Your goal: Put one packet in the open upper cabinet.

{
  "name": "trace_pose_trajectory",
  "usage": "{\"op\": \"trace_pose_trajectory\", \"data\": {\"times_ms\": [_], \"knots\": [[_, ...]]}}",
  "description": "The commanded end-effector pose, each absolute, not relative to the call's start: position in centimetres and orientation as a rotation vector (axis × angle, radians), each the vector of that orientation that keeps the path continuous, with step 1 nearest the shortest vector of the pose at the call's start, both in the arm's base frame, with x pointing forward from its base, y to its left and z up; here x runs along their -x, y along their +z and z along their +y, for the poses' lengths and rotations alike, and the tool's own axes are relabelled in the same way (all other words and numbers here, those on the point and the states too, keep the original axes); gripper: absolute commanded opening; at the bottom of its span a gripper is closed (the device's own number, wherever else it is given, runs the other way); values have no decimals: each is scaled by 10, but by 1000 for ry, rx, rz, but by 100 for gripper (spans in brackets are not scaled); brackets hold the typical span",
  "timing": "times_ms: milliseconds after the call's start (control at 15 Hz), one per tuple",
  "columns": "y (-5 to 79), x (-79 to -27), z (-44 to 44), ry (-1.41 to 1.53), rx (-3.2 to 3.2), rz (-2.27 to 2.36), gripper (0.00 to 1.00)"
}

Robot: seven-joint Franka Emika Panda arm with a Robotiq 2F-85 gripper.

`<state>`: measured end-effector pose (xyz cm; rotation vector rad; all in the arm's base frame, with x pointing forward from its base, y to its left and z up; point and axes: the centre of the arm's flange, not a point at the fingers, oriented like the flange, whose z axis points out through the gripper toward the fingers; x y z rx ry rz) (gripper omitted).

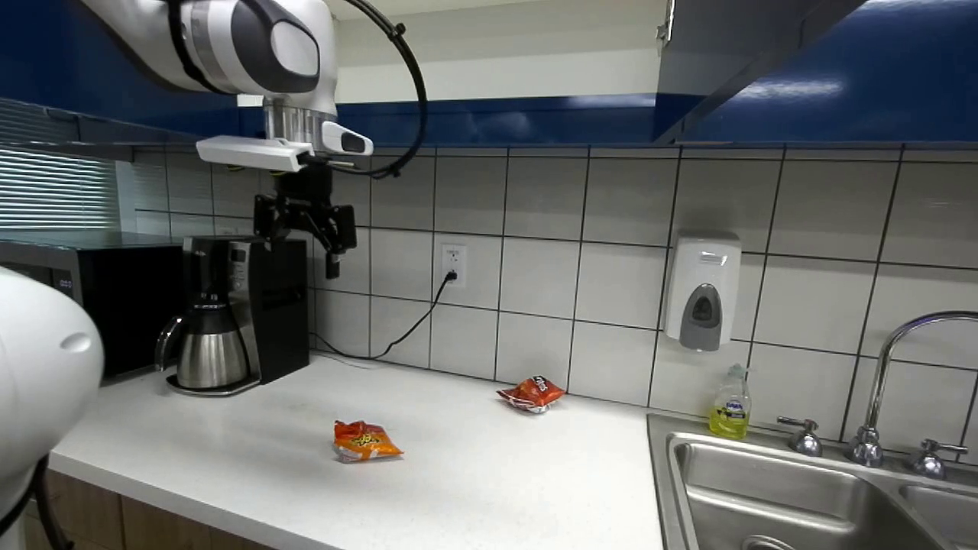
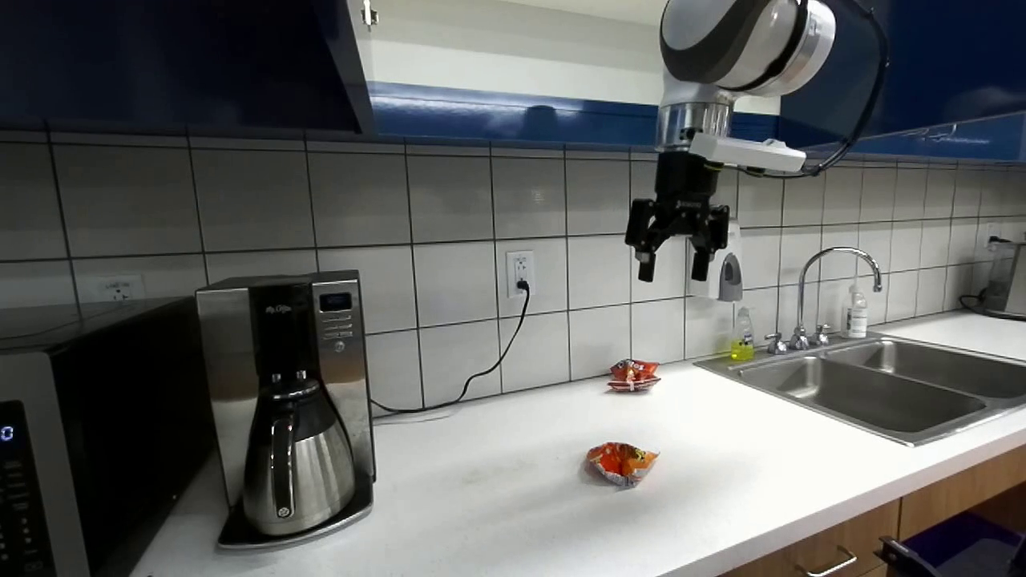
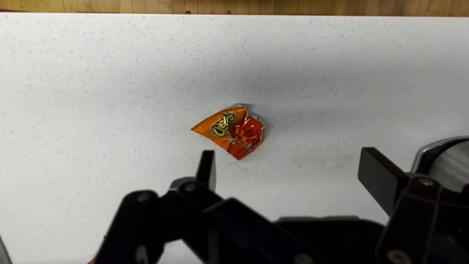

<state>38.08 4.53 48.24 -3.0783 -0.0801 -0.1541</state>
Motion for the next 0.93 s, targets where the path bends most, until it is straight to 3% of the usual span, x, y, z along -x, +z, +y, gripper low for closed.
{"op": "trace_pose_trajectory", "data": {"times_ms": [0,867], "knots": [[462,-404,32,-141,3097,-91,100],[348,-461,35,-80,3139,-106,100]]}}
